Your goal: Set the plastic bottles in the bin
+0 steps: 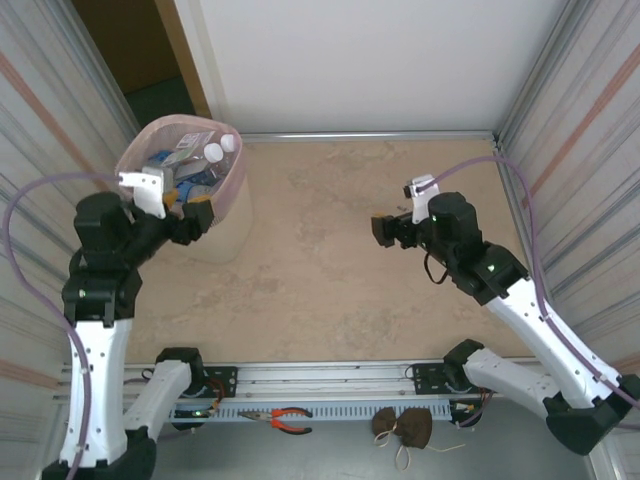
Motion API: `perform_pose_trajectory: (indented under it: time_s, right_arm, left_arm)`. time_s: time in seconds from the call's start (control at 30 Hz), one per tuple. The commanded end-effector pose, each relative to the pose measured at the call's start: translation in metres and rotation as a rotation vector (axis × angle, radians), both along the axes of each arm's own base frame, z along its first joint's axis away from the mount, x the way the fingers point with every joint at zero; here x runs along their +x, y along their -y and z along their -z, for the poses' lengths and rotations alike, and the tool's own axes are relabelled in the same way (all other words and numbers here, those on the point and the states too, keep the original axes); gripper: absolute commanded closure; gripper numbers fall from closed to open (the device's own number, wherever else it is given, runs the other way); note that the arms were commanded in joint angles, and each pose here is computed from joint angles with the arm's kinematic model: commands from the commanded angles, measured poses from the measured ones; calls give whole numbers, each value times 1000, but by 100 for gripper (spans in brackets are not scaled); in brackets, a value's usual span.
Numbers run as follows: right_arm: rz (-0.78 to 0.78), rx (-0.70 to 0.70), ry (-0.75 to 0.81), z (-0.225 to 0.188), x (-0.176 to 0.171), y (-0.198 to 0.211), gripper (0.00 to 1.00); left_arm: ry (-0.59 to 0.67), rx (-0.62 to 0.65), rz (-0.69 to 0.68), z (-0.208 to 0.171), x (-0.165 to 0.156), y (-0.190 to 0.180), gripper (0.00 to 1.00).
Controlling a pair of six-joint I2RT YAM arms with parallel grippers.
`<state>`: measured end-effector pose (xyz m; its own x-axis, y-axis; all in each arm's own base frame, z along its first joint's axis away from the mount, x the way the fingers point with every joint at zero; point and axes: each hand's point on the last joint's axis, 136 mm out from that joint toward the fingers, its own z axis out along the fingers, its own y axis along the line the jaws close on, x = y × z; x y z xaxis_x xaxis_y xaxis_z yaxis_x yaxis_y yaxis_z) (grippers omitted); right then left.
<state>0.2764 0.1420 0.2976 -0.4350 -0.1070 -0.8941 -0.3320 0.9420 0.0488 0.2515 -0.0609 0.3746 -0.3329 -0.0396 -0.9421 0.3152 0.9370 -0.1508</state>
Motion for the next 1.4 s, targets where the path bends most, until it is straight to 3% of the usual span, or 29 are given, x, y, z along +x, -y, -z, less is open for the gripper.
perform_pose_trajectory:
  time_s: [0.0,0.1,0.47,0.8,1.17,1.3,1.37]
  right_arm:
    - [182,-12,-10,18,4,40,1]
    - [299,-23,-15,41,8,70,1]
    - [488,-174,29,129,22,124,1]
    - [508,-37,97,167,47,146,1]
    - [422,36,97,185,84,149,1]
    - [395,24,101,186,99,148,0]
    - [399,34,98,191,105,153,0]
  left_arm:
    - [-125,-55,-181,46,-8,-25,16]
    - [-191,-23,-297,93,-15,-45,7]
    - [-203,75,-519,194,1,-86,5]
    - [-116,188,-389,244,49,-66,1]
    - [75,227,-281,242,98,-50,1]
    - [92,215,-199,243,119,-37,1]
    - [32,217,-180,254,129,-36,1]
